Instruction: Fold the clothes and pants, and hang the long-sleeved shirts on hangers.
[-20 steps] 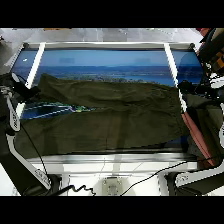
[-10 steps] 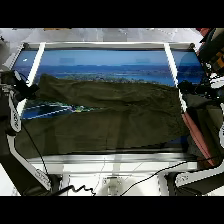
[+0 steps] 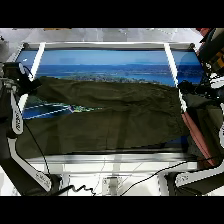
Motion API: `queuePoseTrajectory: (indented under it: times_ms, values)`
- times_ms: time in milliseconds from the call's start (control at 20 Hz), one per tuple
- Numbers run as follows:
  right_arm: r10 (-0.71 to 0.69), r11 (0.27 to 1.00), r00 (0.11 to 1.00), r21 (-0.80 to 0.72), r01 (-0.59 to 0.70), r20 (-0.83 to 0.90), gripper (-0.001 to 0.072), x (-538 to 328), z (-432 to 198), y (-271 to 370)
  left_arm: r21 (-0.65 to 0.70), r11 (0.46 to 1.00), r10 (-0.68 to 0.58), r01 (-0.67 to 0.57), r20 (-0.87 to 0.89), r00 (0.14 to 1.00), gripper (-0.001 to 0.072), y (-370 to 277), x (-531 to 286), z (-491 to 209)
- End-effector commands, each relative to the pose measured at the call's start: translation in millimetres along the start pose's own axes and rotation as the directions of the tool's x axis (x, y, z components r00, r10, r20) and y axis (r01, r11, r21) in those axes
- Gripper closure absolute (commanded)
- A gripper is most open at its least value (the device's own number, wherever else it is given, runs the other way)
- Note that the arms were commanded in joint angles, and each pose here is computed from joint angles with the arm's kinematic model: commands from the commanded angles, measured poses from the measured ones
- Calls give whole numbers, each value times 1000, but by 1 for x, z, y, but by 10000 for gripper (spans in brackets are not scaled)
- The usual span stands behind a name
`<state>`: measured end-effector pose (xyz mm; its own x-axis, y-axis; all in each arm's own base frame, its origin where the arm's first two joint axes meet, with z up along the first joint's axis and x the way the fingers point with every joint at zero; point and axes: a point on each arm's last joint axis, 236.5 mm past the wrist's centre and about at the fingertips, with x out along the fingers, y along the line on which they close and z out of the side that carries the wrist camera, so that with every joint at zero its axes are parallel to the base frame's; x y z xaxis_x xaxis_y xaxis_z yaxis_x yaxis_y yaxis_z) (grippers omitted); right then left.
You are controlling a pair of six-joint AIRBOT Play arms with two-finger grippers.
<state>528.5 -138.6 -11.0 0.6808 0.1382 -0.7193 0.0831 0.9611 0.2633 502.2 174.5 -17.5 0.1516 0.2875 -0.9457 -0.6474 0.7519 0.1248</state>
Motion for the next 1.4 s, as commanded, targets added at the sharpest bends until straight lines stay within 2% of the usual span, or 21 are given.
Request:
queuePoseTrajectory:
  times_ms: [0, 250, 500, 800, 950, 1150, 1350]
  values:
    - [1, 1000, 1000, 0, -1, -5, 162, 0, -1, 0, 9, 990, 140, -140, 18, 990, 690, 38, -26, 1]
    - [23, 1000, 999, 1, -23, -37, 161, -1, -9, 6, 20, 986, 166, -165, -21, 986, 690, 63, -30, -3]
    - [30, 999, 998, 23, -29, -47, 162, -1, -11, 7, 81, 968, 246, -238, -112, 963, 690, 79, 7, -35]
    - [39, 999, 998, 26, -38, -58, 161, -2, -13, 10, 106, 969, 234, -222, -114, 965, 689, 74, 27, -44]
    - [51, 998, 997, 40, -49, -60, 161, -11, -10, 16, 118, 956, 288, -269, -183, 940, 689, 87, 24, -60]
    - [39, 999, 999, 6, -38, -36, 161, -30, 1, 21, 195, 911, 399, -364, -185, 898, 689, 113, 20, -64]
    - [41, 998, 999, 42, -40, -29, 160, -36, 5, 25, 208, 898, 426, -387, -193, 884, 689, 125, 26, -67]
